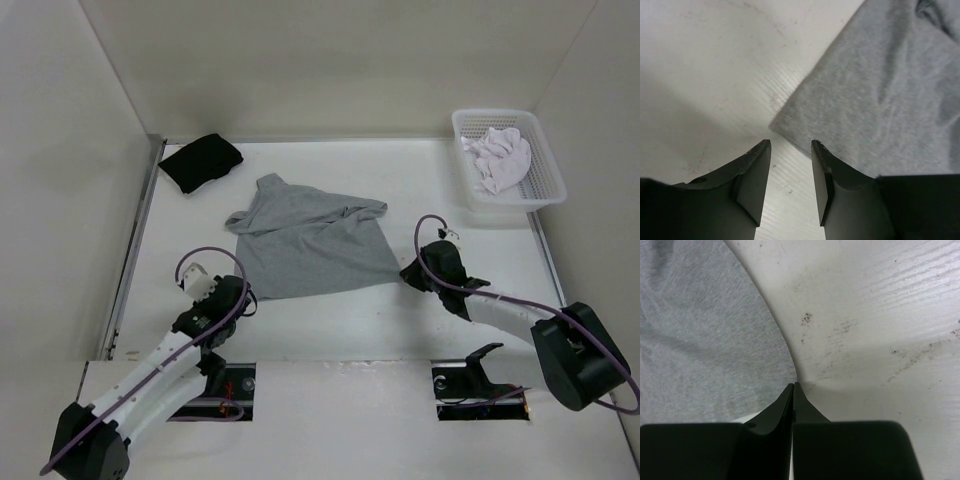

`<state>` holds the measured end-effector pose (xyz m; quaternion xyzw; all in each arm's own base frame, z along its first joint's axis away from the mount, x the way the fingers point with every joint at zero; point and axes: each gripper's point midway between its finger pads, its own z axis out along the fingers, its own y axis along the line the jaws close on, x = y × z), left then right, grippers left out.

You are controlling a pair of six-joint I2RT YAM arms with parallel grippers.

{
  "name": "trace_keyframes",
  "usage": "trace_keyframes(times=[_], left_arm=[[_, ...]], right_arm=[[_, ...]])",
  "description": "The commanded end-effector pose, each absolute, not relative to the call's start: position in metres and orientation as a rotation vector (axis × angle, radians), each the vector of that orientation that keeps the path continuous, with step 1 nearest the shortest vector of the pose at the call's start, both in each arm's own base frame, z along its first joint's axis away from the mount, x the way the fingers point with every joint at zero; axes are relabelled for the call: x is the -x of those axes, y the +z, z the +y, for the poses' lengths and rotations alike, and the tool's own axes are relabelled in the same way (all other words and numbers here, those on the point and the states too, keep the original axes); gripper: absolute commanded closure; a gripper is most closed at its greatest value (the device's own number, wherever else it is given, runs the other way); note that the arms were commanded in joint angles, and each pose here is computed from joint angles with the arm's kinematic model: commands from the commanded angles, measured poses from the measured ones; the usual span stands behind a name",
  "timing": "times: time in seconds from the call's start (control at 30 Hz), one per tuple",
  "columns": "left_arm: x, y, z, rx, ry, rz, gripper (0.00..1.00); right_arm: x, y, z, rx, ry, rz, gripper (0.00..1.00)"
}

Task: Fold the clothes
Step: Flatten the tank top out

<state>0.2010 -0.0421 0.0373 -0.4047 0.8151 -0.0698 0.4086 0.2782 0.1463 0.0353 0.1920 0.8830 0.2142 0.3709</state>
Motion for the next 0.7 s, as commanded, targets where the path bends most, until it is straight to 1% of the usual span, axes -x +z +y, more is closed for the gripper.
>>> trace_keyframes(times=[0.0,0.13,0.2,0.33,0.4,0.53,0.6,0.63,0.67], left_arm=[[-0.206,0.047,-0.04,1.056,-0.143,2.04,0.65],[-0.206,0.045,-0.021,1.087,-0.039,2.028,0.65],[-0.209,0.042,-0.017,1.094,-0.019,2.036,0.63],[-0.218,0.032,-0.028,1.049,-0.078,2.086,0.62],[-0.221,0.029,-0.034,1.024,-0.11,2.117,0.64],[-0.224,0.027,-0.039,0.988,-0.146,2.147,0.62],[-0.224,0.027,-0.044,0.971,-0.17,2.164,0.63],[-0.224,0.026,-0.044,0.967,-0.174,2.168,0.67],[-0.224,0.026,-0.044,0.97,-0.176,2.169,0.73]], right_arm=[[-0.284,0.049,0.153,-0.483,0.602,2.205,0.98],[-0.284,0.049,0.152,-0.485,0.595,2.2,0.98],[-0.284,0.05,0.152,-0.486,0.599,2.198,0.98],[-0.284,0.05,0.152,-0.485,0.601,2.197,0.98],[-0.284,0.05,0.152,-0.486,0.603,2.195,0.98],[-0.283,0.05,0.152,-0.488,0.605,2.194,0.97],[-0.282,0.049,0.152,-0.489,0.605,2.197,0.9],[-0.281,0.048,0.151,-0.49,0.601,2.204,0.84],[-0.282,0.047,0.151,-0.492,0.595,2.207,0.77]])
